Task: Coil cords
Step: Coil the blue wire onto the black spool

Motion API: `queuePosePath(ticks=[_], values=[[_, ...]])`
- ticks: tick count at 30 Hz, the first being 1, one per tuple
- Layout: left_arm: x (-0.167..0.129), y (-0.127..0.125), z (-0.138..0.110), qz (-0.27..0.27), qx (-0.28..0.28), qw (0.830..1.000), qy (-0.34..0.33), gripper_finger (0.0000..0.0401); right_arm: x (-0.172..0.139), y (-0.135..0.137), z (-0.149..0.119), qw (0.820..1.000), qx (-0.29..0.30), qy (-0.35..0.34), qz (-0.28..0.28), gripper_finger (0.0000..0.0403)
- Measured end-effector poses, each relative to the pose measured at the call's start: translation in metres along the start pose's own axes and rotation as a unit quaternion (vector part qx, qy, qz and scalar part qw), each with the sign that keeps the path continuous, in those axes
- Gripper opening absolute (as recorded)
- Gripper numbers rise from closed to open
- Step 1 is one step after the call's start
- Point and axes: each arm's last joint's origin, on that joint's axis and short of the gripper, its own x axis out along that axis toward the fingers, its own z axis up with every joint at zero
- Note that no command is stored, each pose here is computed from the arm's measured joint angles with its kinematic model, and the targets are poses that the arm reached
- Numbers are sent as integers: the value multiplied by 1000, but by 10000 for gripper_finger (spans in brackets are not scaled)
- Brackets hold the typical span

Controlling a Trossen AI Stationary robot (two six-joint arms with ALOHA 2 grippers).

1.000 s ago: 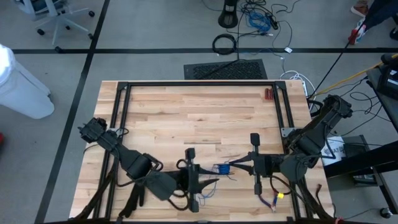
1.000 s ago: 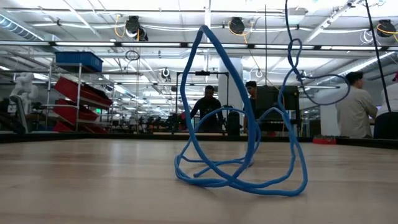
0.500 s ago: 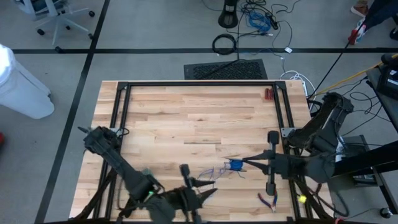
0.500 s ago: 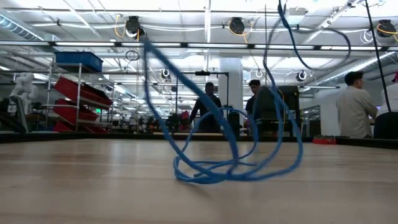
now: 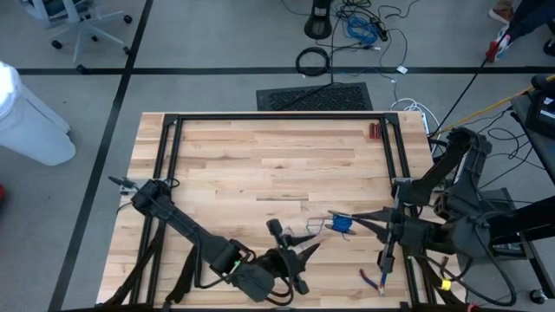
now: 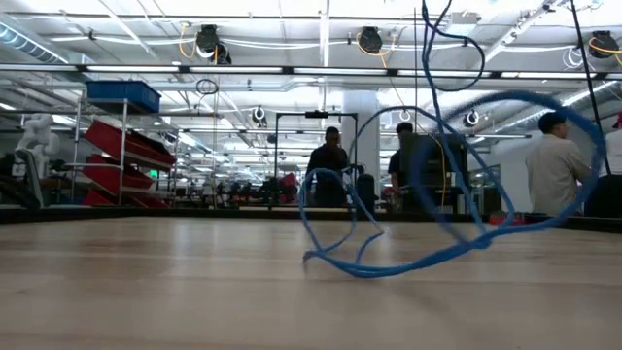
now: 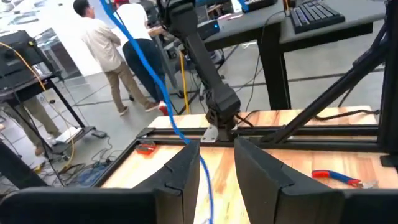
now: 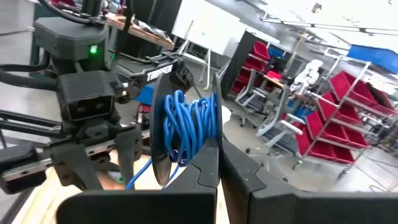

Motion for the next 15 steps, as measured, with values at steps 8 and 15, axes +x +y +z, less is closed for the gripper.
queuePosePath(ticks=[8,15], values=[[-5,-6,-15,-65,-40,996,52,108,-8,-4,2,1000,-8,0,-9,0],[16,-22,-57,-44,-54,991,114,108,-8,-6,5,1000,-11,-4,-11,0]])
